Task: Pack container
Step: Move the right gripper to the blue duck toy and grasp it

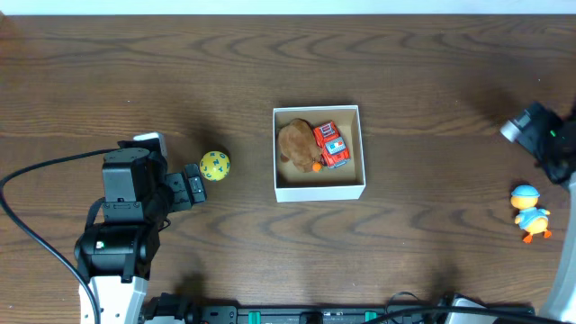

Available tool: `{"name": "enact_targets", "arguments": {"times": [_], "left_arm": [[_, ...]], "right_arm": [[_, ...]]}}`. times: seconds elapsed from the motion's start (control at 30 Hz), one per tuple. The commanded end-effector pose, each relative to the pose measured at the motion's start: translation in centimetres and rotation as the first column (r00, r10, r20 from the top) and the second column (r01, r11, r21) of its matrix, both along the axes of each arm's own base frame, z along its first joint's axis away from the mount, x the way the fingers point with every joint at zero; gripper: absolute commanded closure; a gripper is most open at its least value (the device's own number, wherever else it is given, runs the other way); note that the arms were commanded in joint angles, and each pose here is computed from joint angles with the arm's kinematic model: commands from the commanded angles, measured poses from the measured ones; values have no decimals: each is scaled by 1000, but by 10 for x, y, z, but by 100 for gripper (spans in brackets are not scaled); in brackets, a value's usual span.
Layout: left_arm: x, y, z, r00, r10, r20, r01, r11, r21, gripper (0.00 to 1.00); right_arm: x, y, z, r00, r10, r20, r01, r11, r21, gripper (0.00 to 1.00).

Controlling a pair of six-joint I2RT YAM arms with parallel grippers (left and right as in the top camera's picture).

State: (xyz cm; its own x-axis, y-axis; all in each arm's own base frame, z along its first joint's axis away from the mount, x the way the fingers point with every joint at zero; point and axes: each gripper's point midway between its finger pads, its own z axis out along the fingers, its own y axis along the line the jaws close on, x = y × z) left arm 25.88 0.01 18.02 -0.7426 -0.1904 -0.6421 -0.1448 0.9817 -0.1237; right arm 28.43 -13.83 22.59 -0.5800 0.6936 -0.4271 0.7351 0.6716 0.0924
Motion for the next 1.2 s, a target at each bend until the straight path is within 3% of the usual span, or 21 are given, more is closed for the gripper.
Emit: {"name": "enact_targets", "arguments": {"times": [0.0, 0.4, 0.7, 0.73, 0.8, 0.87, 0.9, 0.93, 1.0, 1.17], "left_arm": [[3, 0, 9, 1000, -13, 20, 13, 1000, 5, 2], [1, 0, 7, 1000, -13, 13, 13, 1000, 5, 2], [0, 0, 6, 1000, -13, 6, 13, 1000, 5, 2], [0, 0, 6, 1000, -13, 6, 13, 1000, 5, 2], [0, 0, 6, 1000, -13, 6, 13, 1000, 5, 2], [0, 0, 6, 1000, -13, 6, 13, 1000, 5, 2], [0, 0, 6, 1000, -13, 6, 13, 1000, 5, 2], [0, 0, 6, 1000, -13, 6, 13, 1000, 5, 2], [0, 0, 6, 1000, -13, 6, 13, 1000, 5, 2], [0, 0, 6, 1000, -13, 6, 13, 1000, 5, 2]], "right_arm": [[-26, -31, -47, 993, -56, -108, 58, 998, 16, 1], [-49, -70, -174, 970, -100, -222, 127, 985, 113, 1], [-49, -70, -220, 949, -94, -300, 149, 975, 165, 2], [-50, -69, -221, 948, -93, -304, 150, 974, 168, 8], [-50, -69, -221, 948, -93, -306, 150, 974, 169, 28], [-49, -68, -221, 949, -90, -303, 148, 973, 175, 60], [-49, -66, -222, 949, -86, -302, 146, 972, 182, 82], [-48, -65, -222, 951, -83, -298, 144, 971, 190, 89], [-45, -61, -221, 956, -75, -282, 138, 967, 212, 97], [-28, -50, -195, 979, -41, -200, 93, 961, 260, 99]]}}
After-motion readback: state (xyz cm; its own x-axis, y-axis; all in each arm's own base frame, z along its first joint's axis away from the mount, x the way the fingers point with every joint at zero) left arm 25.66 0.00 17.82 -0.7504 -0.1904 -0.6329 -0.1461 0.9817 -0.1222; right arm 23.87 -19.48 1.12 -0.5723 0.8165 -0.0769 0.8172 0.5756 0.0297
